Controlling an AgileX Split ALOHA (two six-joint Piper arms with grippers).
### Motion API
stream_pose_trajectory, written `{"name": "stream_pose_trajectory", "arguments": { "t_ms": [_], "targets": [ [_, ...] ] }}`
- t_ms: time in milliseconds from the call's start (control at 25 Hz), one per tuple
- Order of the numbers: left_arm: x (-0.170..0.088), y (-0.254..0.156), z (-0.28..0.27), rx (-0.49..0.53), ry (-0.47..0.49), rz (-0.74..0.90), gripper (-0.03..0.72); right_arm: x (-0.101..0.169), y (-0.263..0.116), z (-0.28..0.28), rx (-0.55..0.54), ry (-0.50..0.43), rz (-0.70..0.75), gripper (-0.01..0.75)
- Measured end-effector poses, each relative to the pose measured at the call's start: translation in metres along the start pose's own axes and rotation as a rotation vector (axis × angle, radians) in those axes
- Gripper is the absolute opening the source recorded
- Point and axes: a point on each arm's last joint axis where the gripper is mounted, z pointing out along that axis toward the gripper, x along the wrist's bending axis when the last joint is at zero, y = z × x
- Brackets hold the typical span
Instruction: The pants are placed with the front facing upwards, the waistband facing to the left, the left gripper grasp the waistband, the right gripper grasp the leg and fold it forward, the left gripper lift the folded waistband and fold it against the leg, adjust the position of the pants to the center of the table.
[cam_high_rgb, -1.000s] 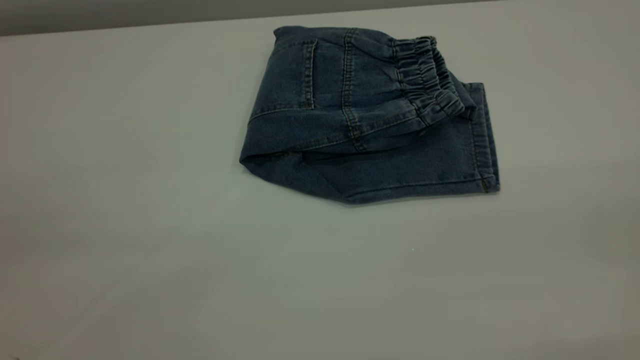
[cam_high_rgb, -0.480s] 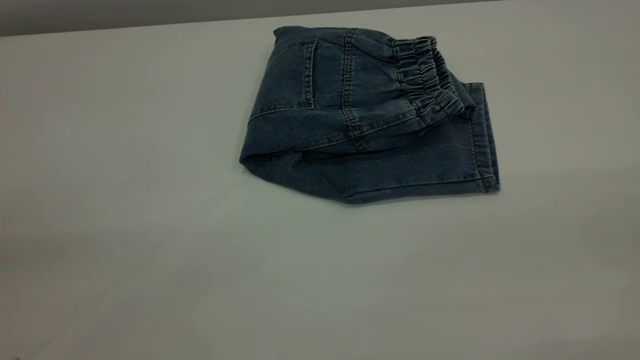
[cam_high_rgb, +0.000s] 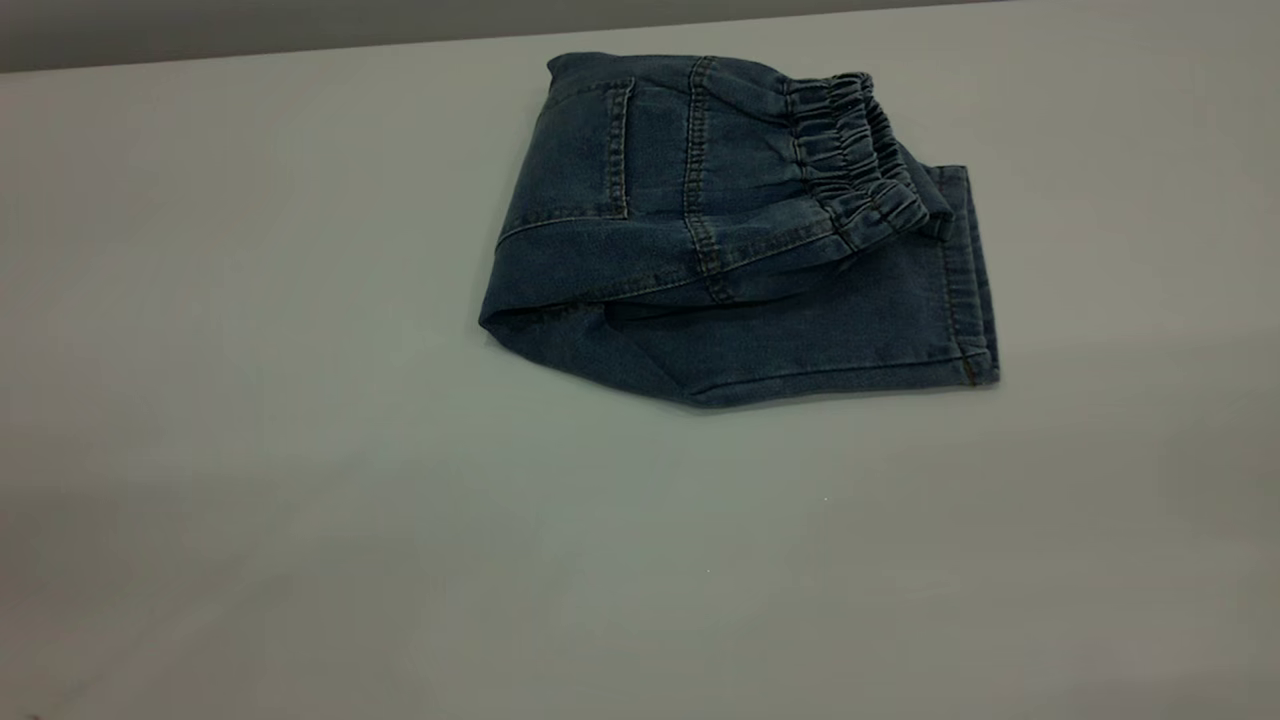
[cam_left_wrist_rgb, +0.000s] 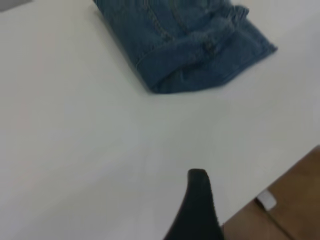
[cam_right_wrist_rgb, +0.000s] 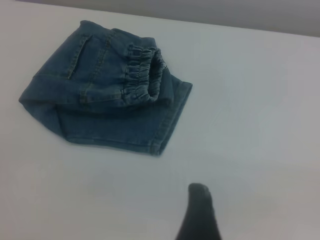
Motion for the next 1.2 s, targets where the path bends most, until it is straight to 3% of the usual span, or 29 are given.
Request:
{"name": "stream_pose_trajectory", "arguments": {
  "t_ms": [920,1040,1200],
  "targets": [
    [-0.0001,-0.0007,0.0037,-0.021,0.006,0.003,0.54,0.0004,0.0,0.0,0.0,0.004,0.009,0.468],
    [0.0,-0.001,0.0033,-0.023,0.066,-0.033,0.54,0.0006,0.0,0.0,0.0,0.007,0.01,0.468],
    [0.0001,-0.0018,0.0021,-0.027,0.219,-0.127,0.54,0.0012,0.0002,0.0,-0.002,0.013,0.013,0.468]
  ]
}}
